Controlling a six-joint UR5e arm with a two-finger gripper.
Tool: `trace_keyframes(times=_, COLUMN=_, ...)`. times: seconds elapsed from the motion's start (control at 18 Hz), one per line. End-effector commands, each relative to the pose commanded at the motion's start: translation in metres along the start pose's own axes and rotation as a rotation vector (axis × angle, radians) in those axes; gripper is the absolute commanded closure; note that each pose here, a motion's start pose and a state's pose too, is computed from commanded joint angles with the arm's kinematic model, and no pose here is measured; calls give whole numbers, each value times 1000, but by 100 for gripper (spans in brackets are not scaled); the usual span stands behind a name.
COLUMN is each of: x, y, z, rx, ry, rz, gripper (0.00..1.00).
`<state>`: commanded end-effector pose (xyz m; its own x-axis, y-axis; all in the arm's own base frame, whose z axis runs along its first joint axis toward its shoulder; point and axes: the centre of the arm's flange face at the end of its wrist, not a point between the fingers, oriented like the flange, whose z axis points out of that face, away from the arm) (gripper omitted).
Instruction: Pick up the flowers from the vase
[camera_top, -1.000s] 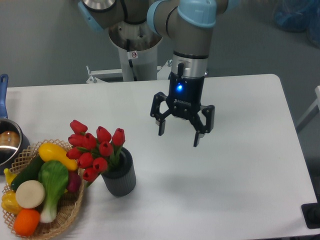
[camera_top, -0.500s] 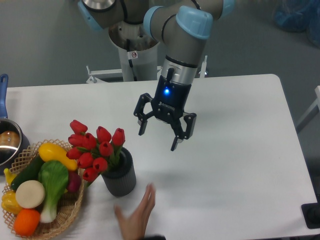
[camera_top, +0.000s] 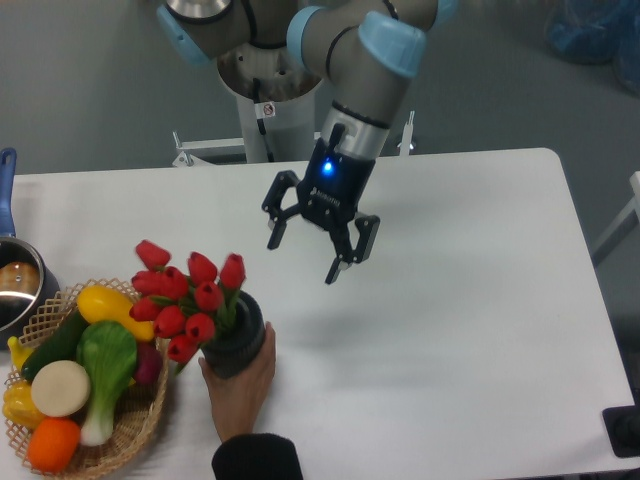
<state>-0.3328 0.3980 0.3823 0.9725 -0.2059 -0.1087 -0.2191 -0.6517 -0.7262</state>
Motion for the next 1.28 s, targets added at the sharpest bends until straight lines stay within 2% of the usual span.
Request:
trace_keyframes(times=0.33, x=4, y=4, z=-13, rx=0, ry=-23, rz=-6, gripper=0)
trace_keyframes(times=0.83, x=2, y=3, z=-11, rx=13, ry=-18, rz=-10, gripper=0)
trace_keyframes(times=0.94, x=-3, y=0, z=-5, rx=62, ry=11, rz=-23, gripper=0)
trace_keyframes(times=1.11, x=-5, y=3, z=15, rx=188, ry=101, rz=-65, gripper=0)
trace_keyframes(times=1.28, x=-11, y=6, z=23, rx=205, ry=119, rz=-74, gripper=0)
